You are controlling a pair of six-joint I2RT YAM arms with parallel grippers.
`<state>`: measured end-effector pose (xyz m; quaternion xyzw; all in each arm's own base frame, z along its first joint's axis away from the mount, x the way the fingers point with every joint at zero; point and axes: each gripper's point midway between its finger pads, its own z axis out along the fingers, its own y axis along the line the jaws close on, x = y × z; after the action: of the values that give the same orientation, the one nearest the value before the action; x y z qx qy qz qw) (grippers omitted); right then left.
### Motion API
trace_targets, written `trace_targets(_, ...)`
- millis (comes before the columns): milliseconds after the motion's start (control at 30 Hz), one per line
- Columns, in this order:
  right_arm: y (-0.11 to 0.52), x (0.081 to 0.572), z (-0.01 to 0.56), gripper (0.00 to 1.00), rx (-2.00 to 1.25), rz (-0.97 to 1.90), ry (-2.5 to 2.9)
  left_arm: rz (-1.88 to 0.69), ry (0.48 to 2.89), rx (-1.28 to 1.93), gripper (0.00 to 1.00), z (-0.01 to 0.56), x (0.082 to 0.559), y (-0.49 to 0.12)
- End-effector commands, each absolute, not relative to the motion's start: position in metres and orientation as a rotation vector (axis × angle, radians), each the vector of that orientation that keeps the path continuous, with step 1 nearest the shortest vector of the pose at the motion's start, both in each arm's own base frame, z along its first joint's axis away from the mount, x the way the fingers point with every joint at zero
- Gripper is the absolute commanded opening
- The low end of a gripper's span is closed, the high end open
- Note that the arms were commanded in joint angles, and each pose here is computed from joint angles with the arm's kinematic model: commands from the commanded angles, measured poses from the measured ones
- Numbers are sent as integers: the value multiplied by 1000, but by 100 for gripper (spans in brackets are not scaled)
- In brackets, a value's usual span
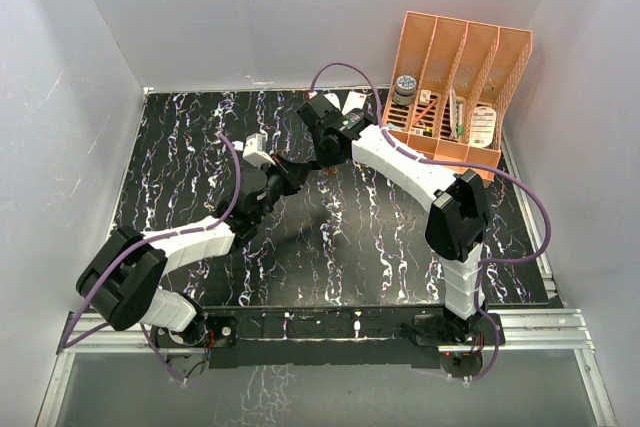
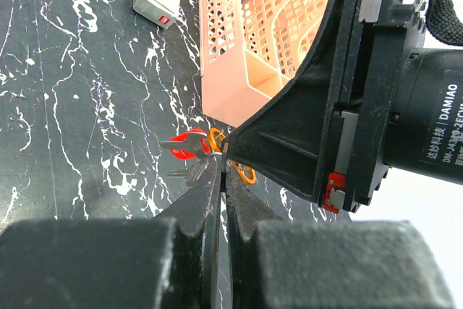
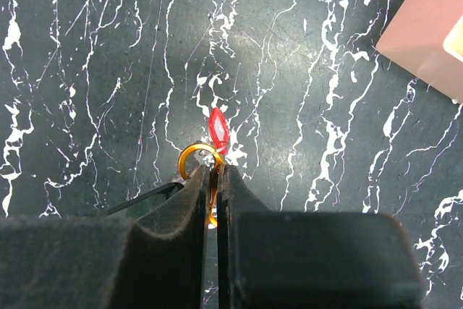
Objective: Put the keys on the keyring
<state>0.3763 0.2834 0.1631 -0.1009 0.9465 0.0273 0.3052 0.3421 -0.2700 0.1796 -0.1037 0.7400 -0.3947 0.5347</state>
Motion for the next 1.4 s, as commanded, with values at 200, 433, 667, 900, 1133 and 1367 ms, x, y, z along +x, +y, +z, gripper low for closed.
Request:
trace_targets(200,288,385,185,0,-221,118,2431,-958,1687,-249,0,207,345,-270)
trace_targets(433,287,384,185,0,-222,115,2433,-951,1686,-251,0,208,346,-269)
trace_targets(667,286,383,185,0,-223,114,2436,-936,1685,-248,0,209,348,-268)
trace_targets(900,286,382,184,0,-223,113,2436,-928,1684,-246,0,209,349,-268)
trace_targets(1133,286,383,183,0,-224,113,2439,-934,1674,-243,0,214,350,-269)
trace_targets(1367,287,383,184,0,-225,118,2435,-943,1667,-239,0,218,350,-270)
